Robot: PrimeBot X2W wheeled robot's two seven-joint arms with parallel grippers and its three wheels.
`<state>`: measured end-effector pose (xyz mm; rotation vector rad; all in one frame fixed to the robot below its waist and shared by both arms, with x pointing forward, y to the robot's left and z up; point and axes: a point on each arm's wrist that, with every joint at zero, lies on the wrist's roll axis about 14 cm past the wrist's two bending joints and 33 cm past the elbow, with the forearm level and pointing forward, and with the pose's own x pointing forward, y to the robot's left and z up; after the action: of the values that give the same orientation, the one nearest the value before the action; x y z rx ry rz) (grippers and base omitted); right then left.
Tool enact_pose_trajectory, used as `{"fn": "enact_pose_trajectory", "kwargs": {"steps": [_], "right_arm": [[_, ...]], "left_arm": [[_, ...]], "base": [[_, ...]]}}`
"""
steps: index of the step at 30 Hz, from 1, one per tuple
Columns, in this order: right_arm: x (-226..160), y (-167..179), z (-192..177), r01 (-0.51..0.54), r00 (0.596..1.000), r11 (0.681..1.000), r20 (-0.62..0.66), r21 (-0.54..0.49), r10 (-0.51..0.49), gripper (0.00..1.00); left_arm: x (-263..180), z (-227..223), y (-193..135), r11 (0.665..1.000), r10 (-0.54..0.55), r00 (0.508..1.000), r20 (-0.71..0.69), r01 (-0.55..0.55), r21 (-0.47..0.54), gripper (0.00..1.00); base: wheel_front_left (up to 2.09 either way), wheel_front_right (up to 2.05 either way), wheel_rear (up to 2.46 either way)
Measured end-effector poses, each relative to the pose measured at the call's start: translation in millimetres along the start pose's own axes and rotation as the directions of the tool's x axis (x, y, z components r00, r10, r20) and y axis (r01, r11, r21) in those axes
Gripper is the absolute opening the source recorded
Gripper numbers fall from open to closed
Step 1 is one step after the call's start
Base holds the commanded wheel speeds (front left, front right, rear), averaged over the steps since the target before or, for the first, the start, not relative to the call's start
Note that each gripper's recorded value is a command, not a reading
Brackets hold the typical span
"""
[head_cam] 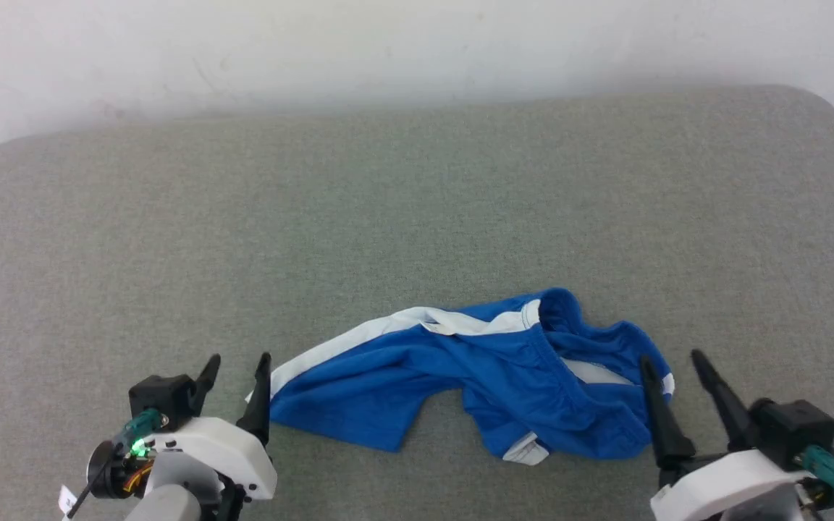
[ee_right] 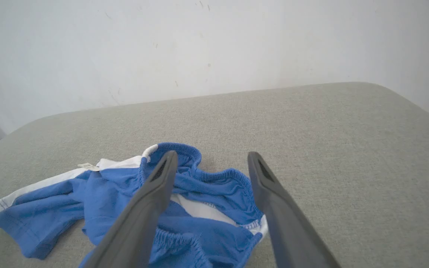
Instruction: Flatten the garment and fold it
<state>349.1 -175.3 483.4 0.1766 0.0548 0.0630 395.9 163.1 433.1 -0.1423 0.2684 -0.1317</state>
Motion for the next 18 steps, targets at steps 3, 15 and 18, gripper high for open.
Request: {"fn": "enact_pose_trajectory", "kwargs": {"steps": [3, 15, 18], "right_arm": [[1.8, 14.2, -14.3, -0.042, 0.996, 0.999, -0.083, 0.011, 0.043, 1.0], [48.7, 67.8, -56.6, -0.238, 0.872, 0.971, -0.434, 0.027, 0.226, 1.0], [52.9, 65.3, -71.3, -0.249, 0.819, 0.968, -0.53, 0.018, 0.22, 0.33]], "left_arm": [[-4.8, 20.3, -0.3, 1.0, 0.02, 0.995, 0.1, -0.021, 0.014, 1.0], [-23.5, 47.9, 4.9, 0.996, 0.089, 0.969, 0.23, -0.092, 0.002, 1.0], [-24.3, 47.3, 7.1, 0.995, 0.099, 0.968, 0.232, -0.101, -0.005, 1.0]], "base": [[0.0, 0.0, 0.0], [0.0, 0.0, 0.0], [0.0, 0.0, 0.0]]}}
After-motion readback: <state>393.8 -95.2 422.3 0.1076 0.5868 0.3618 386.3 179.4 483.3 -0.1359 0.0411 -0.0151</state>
